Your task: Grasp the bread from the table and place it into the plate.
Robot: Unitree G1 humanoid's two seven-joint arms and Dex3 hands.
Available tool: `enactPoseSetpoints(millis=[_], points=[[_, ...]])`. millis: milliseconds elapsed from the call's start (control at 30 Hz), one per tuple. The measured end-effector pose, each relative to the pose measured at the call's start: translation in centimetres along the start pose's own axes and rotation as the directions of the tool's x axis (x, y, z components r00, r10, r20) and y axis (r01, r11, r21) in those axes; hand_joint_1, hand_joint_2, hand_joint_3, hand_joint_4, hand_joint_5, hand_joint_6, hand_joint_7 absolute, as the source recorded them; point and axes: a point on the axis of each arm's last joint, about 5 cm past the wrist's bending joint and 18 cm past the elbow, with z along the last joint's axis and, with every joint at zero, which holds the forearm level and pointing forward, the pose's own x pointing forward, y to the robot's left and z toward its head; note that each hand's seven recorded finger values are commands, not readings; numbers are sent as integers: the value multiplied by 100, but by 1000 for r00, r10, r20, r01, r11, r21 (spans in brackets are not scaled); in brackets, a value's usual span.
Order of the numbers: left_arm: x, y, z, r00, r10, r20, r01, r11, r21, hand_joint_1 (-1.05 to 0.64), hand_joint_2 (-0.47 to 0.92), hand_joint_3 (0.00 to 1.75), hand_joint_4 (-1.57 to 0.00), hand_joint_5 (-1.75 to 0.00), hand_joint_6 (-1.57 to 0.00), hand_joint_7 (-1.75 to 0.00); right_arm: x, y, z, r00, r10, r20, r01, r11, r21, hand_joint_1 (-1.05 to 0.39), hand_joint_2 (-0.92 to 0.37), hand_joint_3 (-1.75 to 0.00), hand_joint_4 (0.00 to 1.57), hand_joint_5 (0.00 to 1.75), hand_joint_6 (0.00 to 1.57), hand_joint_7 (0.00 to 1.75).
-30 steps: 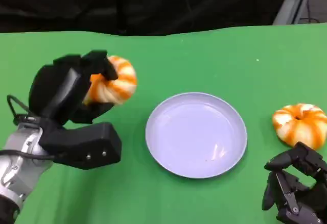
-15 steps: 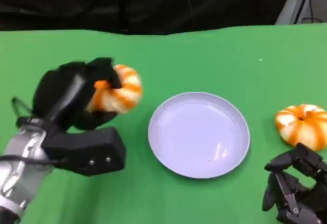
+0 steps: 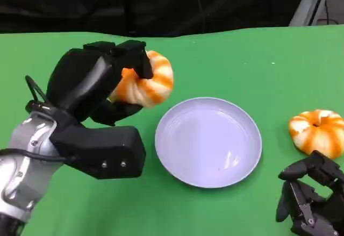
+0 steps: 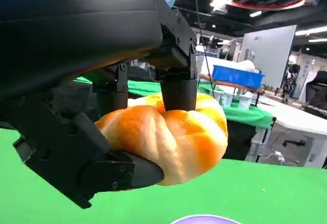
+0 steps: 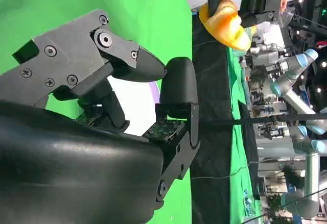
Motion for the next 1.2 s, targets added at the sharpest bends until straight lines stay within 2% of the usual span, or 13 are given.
enactPoseSetpoints(millis=[67,133,200,233,367,667,900,1167,1200], points=[[79,-111,144,994,-91,65,92,996,-11,-2,59,82,-76,-175,-60,-175,10,11,1,1000,7,3,-7,1000,2,-15,-62,-98,85,175,76,149],[121,-200,258,985,-131,116,135,991,-26,-2,59,81,-76,-175,-60,-175,17,18,4,1000,10,7,-10,1000,4,-15,-62,-98,85,175,76,149],[162,-206,297,981,-140,136,144,989,-23,-2,65,66,-76,-175,-60,-173,-6,8,-2,1000,1,1,-1,1000,3,-15,-62,-99,84,175,76,150],[201,-223,319,980,-148,137,151,988,-18,-2,67,64,-76,-175,-60,-173,-14,5,-3,1000,-3,2,3,1000,1,-15,-62,-99,84,175,76,150],[247,-423,395,963,-237,131,241,970,-17,-3,70,61,-74,-175,-58,-175,-2,25,2,1000,-13,22,14,1000,-3,-16,-61,-100,85,175,76,150],[235,-631,397,946,-305,107,309,951,-24,-3,79,45,-70,-175,-53,-175,3,57,-4,999,-37,29,37,999,-4,-17,-61,-99,86,175,75,150],[217,-716,383,948,-295,118,301,953,-33,-2,81,42,-71,-175,-53,-175,-2,62,-6,999,-41,31,41,999,-2,-16,-61,-99,87,175,77,150],[167,-853,286,953,-283,105,288,957,-36,-5,86,34,-70,-175,-53,-175,3,90,-8,997,-56,49,56,998,1,-17,-60,-99,87,175,76,151],[165,-862,279,952,-286,105,291,956,-36,-15,89,28,-68,-128,-61,-125,4,90,-8,997,-56,49,56,998,1,-17,-60,-99,87,175,76,151]])
